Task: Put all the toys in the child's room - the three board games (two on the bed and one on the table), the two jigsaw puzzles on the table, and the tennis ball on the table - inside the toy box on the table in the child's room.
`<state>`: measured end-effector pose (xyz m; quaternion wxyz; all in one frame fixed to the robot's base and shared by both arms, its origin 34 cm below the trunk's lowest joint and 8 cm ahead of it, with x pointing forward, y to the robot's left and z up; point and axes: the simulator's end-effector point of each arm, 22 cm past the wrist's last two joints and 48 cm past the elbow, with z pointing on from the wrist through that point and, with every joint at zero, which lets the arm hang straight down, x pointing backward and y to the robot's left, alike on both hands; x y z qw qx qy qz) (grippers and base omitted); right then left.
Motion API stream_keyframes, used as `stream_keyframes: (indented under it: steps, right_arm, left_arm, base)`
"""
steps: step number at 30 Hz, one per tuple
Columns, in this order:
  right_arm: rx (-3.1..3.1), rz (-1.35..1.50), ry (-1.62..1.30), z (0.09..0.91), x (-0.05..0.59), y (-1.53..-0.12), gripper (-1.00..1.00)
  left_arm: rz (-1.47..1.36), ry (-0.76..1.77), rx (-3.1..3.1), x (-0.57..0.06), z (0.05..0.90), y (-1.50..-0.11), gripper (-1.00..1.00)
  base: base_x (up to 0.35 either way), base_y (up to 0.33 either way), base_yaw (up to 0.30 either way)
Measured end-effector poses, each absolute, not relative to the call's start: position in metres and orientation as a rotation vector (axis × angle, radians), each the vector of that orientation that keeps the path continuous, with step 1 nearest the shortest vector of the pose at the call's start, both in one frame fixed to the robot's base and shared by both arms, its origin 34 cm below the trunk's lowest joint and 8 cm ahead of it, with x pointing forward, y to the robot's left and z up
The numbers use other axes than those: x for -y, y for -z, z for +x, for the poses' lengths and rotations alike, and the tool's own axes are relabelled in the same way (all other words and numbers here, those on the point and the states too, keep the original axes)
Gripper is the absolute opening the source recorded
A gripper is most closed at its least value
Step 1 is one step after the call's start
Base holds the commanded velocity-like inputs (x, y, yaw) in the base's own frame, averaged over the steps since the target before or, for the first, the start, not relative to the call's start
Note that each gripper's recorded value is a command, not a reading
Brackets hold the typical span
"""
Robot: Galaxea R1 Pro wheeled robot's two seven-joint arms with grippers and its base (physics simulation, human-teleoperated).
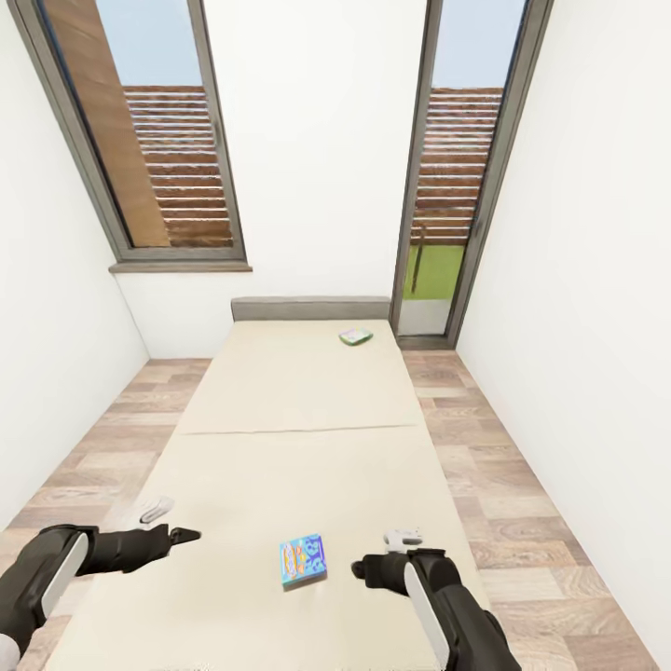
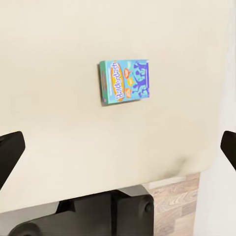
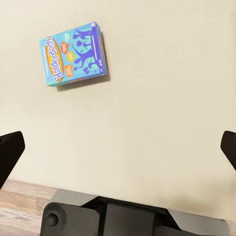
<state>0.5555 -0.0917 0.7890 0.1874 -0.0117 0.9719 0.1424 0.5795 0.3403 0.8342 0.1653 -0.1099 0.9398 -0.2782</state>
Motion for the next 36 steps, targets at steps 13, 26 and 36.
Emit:
stream_keyframes:
  steps: [13,26,36]
  right_arm:
    - [-2.599,-0.052,-0.601,0.589,0.071,-0.849,1.00]
    - [-2.536,-0.080,-0.734,0.588,0.073,-0.869,1.00]
    - [-2.516,-0.036,-0.818,0.587,0.085,-0.869,1.00]
  left_arm:
    - [-0.335,0.535,-2.696,-0.319,0.642,-0.834,1.00]
    - [-0.356,0.349,-2.697,-0.276,0.702,-0.844,1.00]
    - [-0.383,0.215,-2.685,-0.262,0.723,-0.829,1.00]
  base:
    - [0.000,0.000,0.000]
    - [0.000,0.000,0.000]
    - [0.000,0.000,0.000]
